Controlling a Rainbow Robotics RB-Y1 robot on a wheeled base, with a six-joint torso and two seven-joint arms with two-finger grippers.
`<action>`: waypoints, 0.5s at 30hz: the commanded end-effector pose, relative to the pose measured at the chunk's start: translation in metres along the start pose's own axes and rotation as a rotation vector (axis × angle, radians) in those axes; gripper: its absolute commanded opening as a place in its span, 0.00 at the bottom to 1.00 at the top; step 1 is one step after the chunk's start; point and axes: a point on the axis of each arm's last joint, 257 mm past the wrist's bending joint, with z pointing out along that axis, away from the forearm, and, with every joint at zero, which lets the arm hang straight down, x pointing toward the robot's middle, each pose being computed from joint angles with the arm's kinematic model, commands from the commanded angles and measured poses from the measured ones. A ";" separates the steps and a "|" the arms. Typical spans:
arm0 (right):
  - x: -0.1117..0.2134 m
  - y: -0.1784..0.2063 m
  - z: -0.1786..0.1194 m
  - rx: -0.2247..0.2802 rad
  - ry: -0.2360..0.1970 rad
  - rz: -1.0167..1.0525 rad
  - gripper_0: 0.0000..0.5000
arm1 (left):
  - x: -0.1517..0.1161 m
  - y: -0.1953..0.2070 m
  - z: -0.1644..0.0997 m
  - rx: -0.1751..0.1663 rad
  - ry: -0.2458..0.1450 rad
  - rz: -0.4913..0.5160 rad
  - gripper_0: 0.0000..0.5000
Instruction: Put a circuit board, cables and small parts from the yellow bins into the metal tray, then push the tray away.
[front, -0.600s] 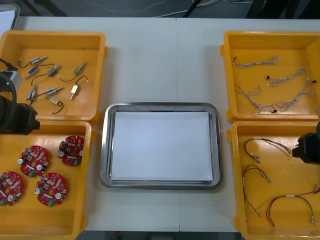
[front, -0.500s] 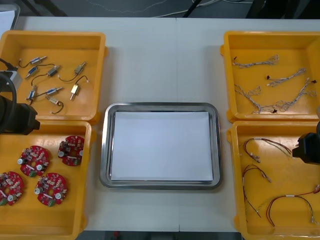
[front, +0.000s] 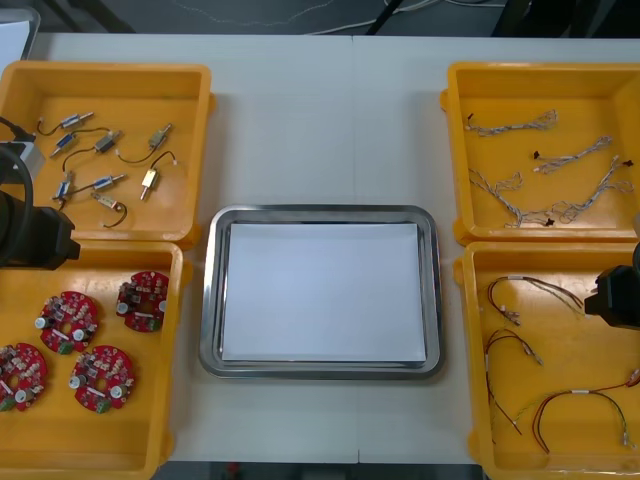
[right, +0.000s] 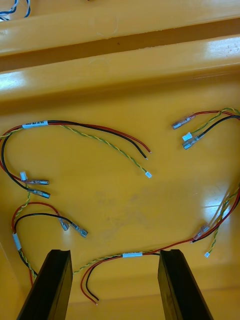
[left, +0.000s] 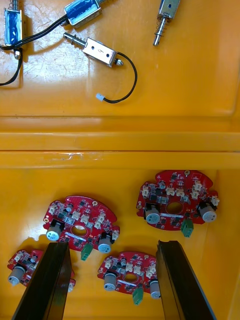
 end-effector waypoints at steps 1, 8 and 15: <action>0.000 -0.010 -0.004 0.018 -0.009 -0.021 1.00 | -0.002 0.018 -0.014 -0.049 -0.024 -0.077 1.00; 0.000 -0.010 -0.004 0.018 -0.009 -0.021 1.00 | -0.002 0.018 -0.014 -0.049 -0.024 -0.077 1.00; 0.000 -0.010 -0.004 0.018 -0.009 -0.021 1.00 | -0.002 0.018 -0.014 -0.049 -0.024 -0.077 1.00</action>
